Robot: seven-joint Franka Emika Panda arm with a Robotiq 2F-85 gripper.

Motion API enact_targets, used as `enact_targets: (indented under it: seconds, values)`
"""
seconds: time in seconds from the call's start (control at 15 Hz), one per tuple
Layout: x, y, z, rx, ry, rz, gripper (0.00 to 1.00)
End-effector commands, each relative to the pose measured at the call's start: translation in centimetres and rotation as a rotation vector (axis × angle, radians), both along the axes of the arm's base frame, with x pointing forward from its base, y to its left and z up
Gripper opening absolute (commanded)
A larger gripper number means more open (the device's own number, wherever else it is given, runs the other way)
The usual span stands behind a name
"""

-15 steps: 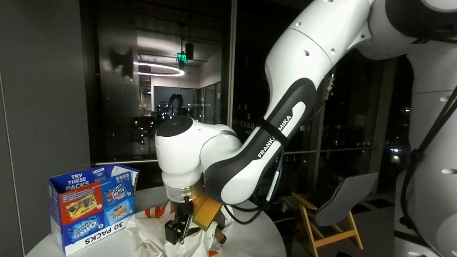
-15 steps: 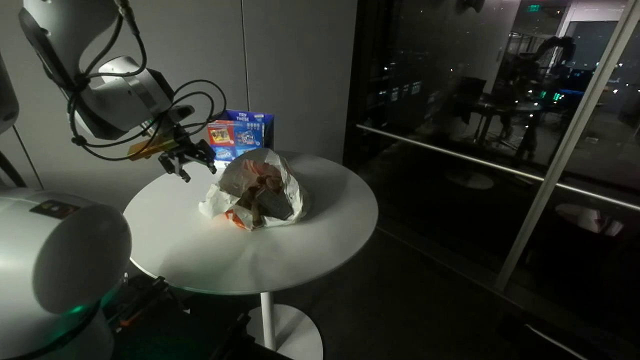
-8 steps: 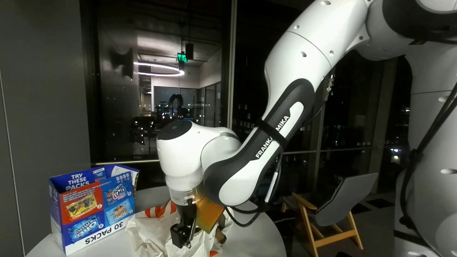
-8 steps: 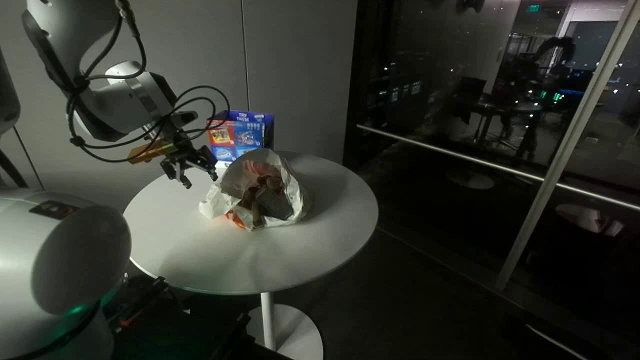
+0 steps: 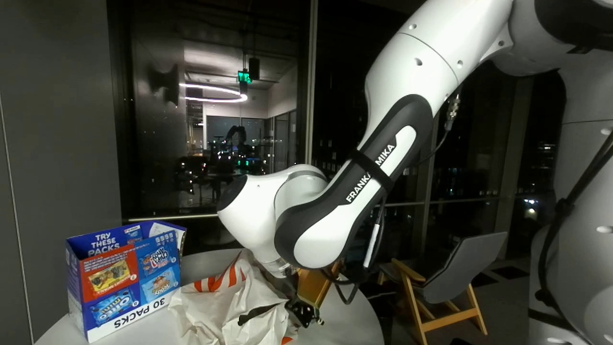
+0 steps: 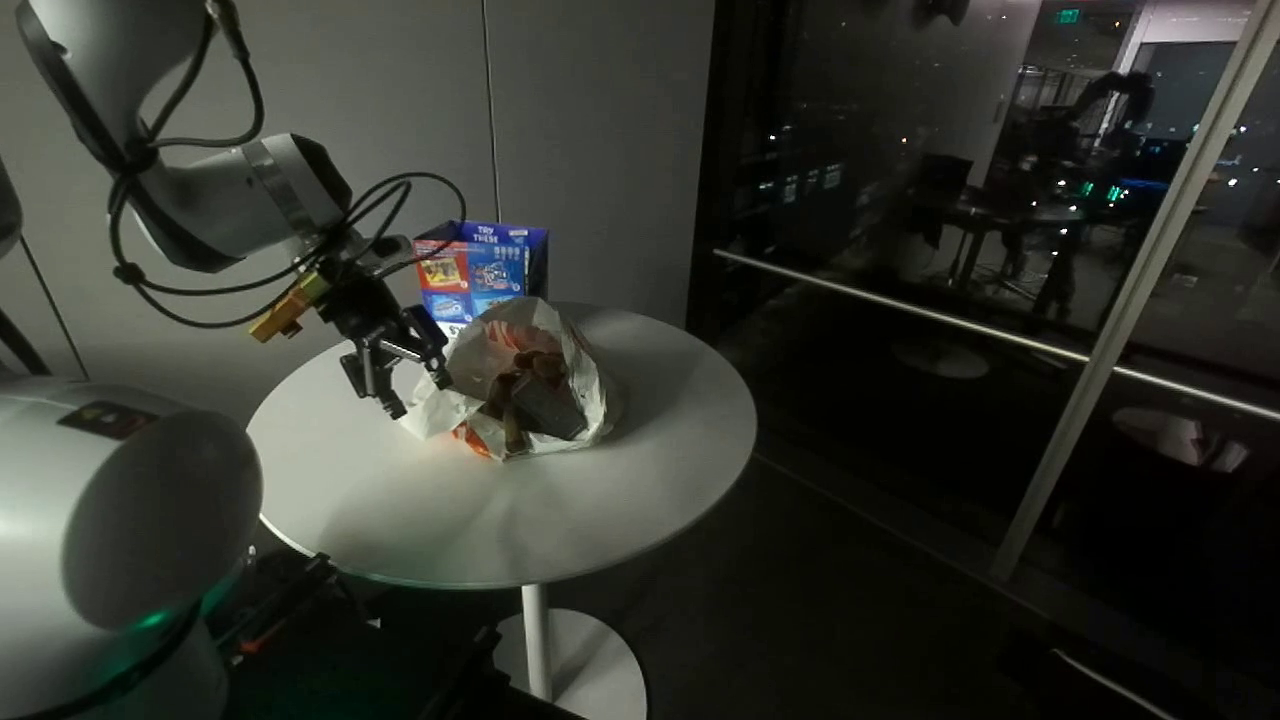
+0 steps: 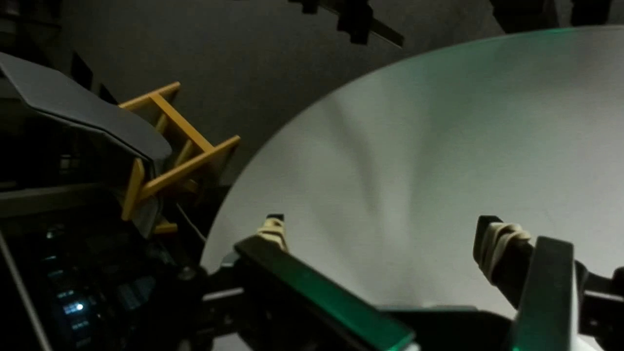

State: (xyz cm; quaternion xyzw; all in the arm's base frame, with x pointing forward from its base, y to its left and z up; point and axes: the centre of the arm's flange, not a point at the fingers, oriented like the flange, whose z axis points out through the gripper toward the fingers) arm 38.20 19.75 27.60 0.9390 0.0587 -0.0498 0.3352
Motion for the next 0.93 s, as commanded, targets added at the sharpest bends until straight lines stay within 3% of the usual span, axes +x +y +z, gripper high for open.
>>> enact_targets:
  seconds: [0.0,0.47,0.87]
  values:
    - [0.9,-3.5,0.6,-0.058,0.071,-0.004,1.00]
    - [4.9,-9.7,-0.4,-0.069,0.194,0.225,1.00]
    - [7.8,-7.4,-2.5,-0.043,0.252,0.548,1.00]
